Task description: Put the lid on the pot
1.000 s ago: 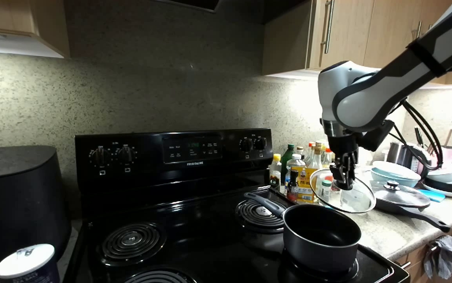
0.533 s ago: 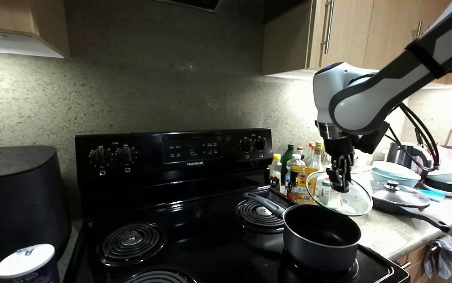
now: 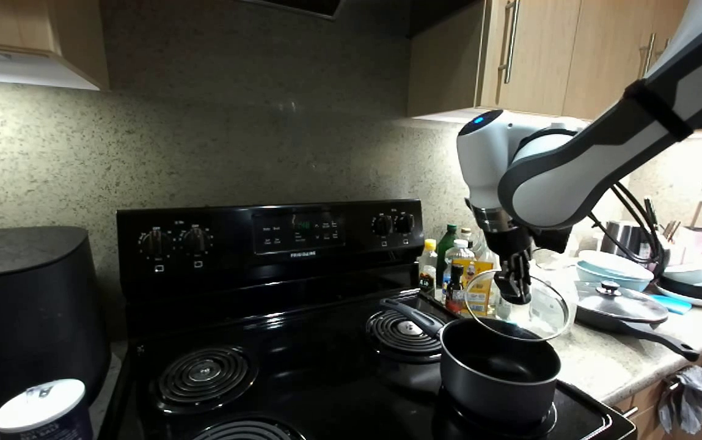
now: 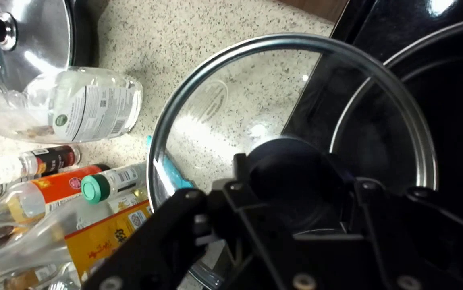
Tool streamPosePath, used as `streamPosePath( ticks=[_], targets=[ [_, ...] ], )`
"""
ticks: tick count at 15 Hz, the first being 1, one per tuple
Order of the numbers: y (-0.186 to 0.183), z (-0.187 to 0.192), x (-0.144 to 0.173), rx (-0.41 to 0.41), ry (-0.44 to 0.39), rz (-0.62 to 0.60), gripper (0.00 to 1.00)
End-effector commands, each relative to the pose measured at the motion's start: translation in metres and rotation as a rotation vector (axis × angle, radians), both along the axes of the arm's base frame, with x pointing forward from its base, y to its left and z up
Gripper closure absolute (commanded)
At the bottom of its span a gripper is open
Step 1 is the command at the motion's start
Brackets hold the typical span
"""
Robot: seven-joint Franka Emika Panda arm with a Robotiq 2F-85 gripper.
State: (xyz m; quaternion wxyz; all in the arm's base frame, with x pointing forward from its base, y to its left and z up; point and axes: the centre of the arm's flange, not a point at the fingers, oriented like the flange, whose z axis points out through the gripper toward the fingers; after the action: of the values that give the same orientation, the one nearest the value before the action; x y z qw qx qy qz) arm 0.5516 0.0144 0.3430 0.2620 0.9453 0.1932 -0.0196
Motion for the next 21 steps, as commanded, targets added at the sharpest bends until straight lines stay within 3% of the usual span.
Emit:
streamPosePath(
  ticks=[1, 5, 6, 9, 10, 16, 21],
  targets=[
    [0.038, -0.007, -0.002, -0.107, -0.009, 0.054, 0.78],
    [0.064, -0.015, -0.009, -0.174, -0.014, 0.099, 0.78],
    [0.060, -0.019, -0.008, -0.126, 0.005, 0.098, 0.53],
    [0.065, -0.021, -0.009, -0.141, 0.002, 0.108, 0.53],
    [0.065, -0.021, -0.009, -0.142, 0.002, 0.108, 0.78],
    [0.063, -0.016, -0.010, -0.093, 0.098, 0.255, 0.78],
    [0.063, -0.014, -0.011, -0.065, 0.116, 0.275, 0.78]
  ],
)
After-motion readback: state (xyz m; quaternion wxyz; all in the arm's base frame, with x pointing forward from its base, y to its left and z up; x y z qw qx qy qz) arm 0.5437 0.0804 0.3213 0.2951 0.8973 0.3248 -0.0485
